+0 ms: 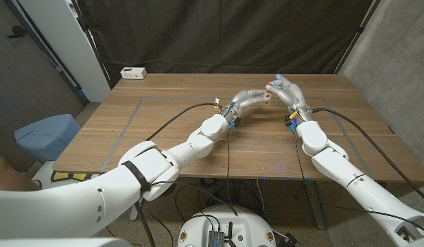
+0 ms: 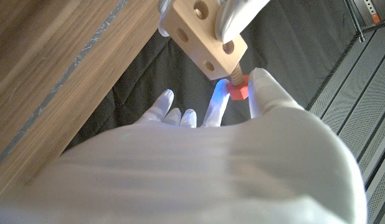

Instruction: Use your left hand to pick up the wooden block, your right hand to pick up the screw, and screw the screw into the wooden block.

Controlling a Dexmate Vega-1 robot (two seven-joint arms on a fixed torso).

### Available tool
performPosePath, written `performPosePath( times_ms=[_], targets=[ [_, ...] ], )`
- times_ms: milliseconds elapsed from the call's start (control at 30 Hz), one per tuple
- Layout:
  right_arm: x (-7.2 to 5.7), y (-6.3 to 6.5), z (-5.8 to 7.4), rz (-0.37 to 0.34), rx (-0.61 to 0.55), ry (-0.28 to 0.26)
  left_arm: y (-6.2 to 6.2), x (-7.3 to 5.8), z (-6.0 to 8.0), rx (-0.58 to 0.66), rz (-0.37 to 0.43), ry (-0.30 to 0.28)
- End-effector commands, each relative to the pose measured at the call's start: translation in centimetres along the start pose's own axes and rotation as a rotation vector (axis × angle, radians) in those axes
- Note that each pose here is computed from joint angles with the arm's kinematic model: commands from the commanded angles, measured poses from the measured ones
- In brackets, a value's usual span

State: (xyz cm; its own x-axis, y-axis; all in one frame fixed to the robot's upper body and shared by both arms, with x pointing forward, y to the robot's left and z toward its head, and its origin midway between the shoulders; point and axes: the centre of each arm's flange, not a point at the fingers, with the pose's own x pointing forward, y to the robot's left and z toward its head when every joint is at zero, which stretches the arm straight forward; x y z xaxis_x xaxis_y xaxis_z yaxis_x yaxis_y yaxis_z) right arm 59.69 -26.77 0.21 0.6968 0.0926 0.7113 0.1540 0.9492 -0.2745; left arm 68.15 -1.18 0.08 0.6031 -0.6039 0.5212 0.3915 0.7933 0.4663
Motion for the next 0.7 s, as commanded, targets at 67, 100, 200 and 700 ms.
performPosePath(
  times_ms=[67, 100, 200, 700],
  targets=[
    [-0.14, -0.18, -0.01, 0.001, 0.001, -0.003, -0.11, -0.29, 0.06, -0.001, 0.002, -0.005],
    [-0.14, -0.20, 0.00, -0.001, 0.000, -0.002, -0.11, -0.29, 0.06, 0.000, 0.002, -0.005],
    [-0.16, -0.24, 0.04, -0.002, -0.002, -0.004, -0.09, -0.26, 0.04, 0.000, 0.001, -0.004],
    [-0.21, -0.25, -0.03, 0.001, -0.003, 0.000, -0.03, -0.13, -0.03, -0.002, 0.001, 0.000]
  ],
)
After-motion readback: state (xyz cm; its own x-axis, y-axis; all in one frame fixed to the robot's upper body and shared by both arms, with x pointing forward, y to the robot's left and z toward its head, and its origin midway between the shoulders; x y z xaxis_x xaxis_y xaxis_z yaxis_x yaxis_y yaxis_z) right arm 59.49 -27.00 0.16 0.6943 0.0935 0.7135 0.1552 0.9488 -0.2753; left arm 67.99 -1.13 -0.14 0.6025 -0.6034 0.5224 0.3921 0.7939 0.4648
